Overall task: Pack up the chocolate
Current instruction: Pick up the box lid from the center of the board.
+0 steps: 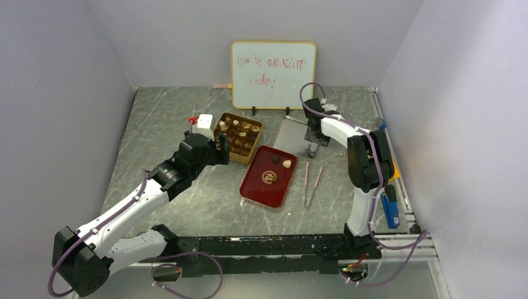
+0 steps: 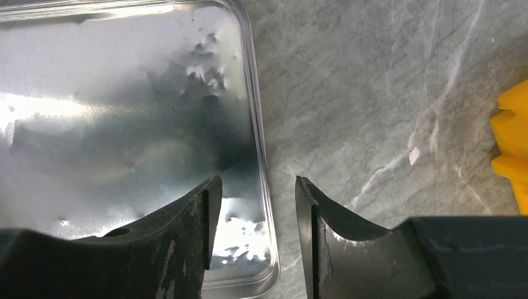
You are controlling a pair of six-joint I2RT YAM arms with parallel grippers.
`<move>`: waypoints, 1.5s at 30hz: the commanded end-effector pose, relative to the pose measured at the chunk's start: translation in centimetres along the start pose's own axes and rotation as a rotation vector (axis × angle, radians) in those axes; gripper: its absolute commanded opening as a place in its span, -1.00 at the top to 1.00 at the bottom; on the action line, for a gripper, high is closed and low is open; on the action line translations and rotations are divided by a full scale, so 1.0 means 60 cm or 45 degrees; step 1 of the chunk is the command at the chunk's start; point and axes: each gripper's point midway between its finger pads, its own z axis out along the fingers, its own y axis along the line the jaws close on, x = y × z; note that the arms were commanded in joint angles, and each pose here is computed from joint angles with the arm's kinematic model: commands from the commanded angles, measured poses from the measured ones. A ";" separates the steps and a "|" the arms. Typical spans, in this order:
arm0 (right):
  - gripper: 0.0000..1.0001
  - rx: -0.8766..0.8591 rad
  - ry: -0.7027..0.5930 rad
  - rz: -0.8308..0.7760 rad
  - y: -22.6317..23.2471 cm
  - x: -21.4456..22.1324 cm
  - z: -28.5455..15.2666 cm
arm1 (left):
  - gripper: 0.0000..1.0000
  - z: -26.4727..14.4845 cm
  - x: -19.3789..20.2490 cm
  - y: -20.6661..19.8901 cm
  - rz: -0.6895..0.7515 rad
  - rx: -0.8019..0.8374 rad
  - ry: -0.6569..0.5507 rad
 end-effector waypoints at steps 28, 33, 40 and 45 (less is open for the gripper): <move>1.00 -0.077 0.061 0.125 -0.012 0.035 0.006 | -0.65 -0.017 -0.022 -0.007 -0.006 0.030 -0.038; 1.00 -0.121 0.016 0.138 -0.011 0.015 -0.023 | -0.65 -0.018 -0.021 -0.010 -0.006 0.045 -0.037; 1.00 -0.197 -0.103 0.170 -0.007 -0.045 -0.083 | -0.66 -0.016 -0.024 -0.019 0.013 0.077 -0.033; 1.00 -0.239 -0.158 0.183 -0.002 -0.078 -0.117 | -0.69 -0.008 -0.026 -0.039 0.028 0.150 -0.034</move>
